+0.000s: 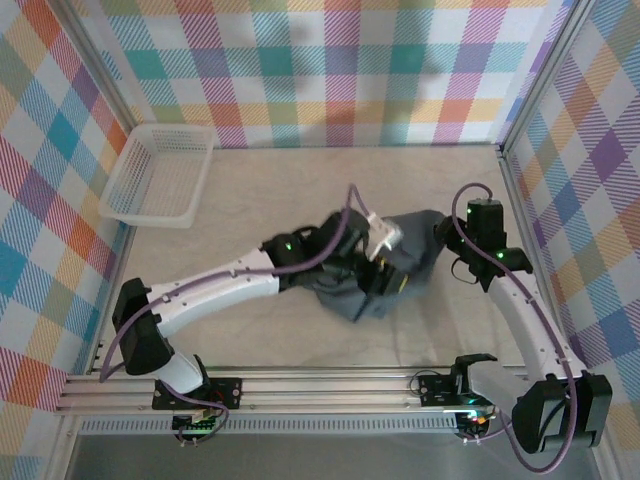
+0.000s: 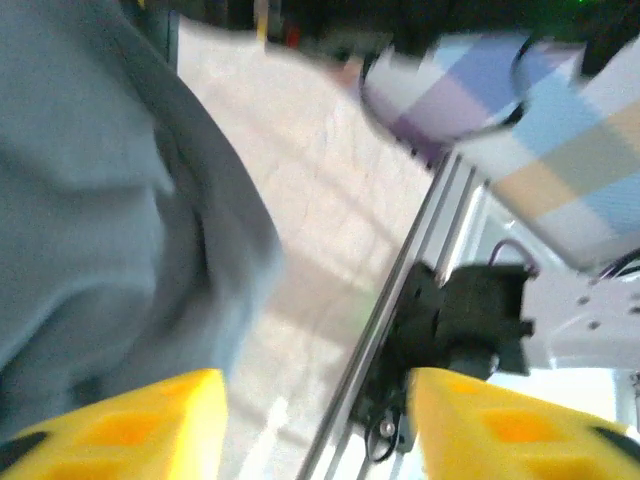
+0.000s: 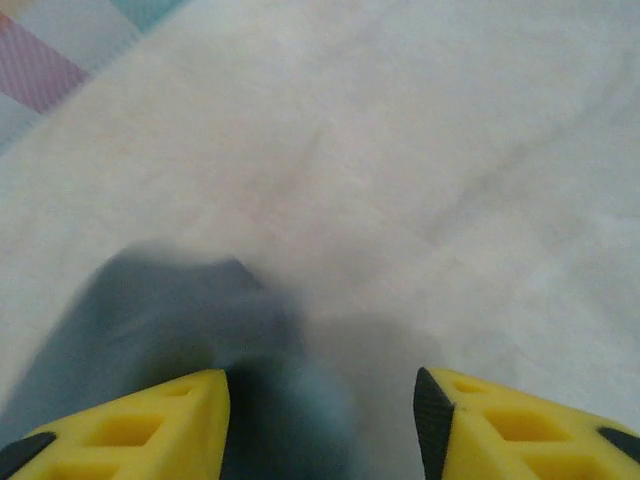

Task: Fold the inside-out t-shirt

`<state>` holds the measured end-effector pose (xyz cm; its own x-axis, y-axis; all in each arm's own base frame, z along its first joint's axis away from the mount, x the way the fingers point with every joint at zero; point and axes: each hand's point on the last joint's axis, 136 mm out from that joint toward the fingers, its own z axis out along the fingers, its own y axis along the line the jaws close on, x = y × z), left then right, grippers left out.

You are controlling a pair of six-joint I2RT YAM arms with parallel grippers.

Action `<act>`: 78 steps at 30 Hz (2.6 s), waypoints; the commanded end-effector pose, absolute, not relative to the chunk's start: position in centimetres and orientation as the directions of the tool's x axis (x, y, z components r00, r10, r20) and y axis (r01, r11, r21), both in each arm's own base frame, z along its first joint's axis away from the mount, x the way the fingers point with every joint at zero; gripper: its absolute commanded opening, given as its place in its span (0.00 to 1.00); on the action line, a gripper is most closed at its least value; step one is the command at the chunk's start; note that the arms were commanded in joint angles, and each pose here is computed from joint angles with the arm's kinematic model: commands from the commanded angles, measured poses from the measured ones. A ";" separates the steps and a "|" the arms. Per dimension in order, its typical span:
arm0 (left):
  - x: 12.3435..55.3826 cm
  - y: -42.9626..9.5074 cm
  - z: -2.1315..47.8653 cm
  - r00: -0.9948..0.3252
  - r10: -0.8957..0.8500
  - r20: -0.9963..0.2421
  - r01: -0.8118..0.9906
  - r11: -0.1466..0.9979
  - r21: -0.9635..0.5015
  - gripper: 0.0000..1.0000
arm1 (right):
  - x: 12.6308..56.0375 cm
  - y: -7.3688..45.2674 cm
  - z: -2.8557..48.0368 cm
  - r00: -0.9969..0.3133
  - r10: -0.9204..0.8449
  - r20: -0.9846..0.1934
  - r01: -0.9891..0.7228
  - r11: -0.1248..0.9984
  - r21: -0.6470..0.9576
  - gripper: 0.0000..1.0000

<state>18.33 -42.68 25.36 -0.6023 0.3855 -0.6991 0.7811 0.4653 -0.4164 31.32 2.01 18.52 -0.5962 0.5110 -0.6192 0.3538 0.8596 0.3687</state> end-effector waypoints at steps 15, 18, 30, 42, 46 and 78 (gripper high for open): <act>26.9 -36.0 15.7 -0.930 0.178 -0.321 0.346 0.718 -0.603 0.72 | 26.6 16.4 9.7 -0.942 -0.087 -0.325 -0.169 0.958 0.231 0.73; 26.8 -35.6 13.1 -0.933 0.190 -0.306 0.334 0.771 -0.542 0.80 | 27.9 14.3 8.6 -0.941 -0.060 -0.332 -0.097 0.991 0.097 0.59; 27.9 -31.6 3.0 -0.939 0.285 -0.193 0.335 0.886 -0.321 0.76 | 27.2 19.8 21.7 -0.869 0.096 -0.485 -0.205 0.823 0.530 0.00; 25.5 -34.8 17.7 -0.664 0.263 -0.700 0.703 0.538 -0.465 0.89 | 27.7 20.8 23.6 -0.891 0.125 -0.437 -0.202 0.752 0.627 0.00; 25.4 -37.8 17.4 -0.704 0.221 -0.674 0.661 0.551 -0.509 0.89 | 28.3 21.3 24.4 -0.890 0.140 -0.435 -0.200 0.737 0.646 0.00; 26.8 -32.8 20.9 -0.790 0.143 -0.596 0.536 0.632 -0.560 0.00 | 31.8 18.1 18.2 -0.727 0.141 -0.672 -0.417 0.686 0.596 0.82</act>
<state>27.47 -32.41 20.81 -0.7913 0.0938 -0.6042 0.5004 0.6670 -0.5519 30.64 15.59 16.73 -0.7915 0.1444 -0.5939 -0.2738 0.7850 0.5557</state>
